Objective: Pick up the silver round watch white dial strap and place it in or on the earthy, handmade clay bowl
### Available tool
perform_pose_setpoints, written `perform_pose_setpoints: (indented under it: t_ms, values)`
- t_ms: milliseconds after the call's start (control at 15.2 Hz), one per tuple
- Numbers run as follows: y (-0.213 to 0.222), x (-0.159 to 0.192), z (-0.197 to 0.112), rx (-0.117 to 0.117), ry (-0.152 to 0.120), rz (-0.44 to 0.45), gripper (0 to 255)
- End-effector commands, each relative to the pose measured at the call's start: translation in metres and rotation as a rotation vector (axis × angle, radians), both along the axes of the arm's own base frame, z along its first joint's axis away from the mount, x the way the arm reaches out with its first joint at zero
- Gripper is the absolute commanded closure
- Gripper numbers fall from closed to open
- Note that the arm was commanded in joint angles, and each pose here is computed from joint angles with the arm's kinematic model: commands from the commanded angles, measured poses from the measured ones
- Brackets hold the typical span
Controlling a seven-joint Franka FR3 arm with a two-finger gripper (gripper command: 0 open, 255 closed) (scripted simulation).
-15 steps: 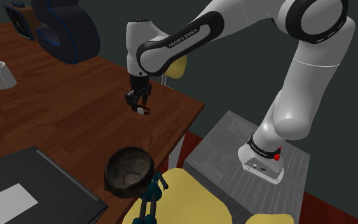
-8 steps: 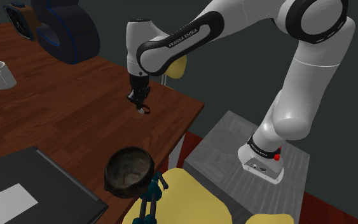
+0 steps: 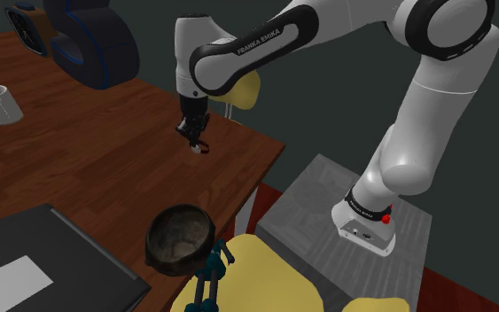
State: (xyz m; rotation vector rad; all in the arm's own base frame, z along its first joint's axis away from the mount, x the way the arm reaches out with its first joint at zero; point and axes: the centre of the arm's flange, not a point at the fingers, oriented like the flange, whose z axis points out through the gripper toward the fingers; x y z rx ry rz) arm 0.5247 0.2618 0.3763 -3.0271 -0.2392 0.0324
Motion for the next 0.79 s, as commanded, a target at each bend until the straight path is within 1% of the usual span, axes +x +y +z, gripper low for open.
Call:
perform_pose_setpoints:
  t_ms: [0, 726]
  values:
    - [0.001, -0.001, 0.012, 0.000, 0.000, 0.000, 255]
    - [0.001, -0.001, 0.070, 0.000, 0.000, 0.000, 255]
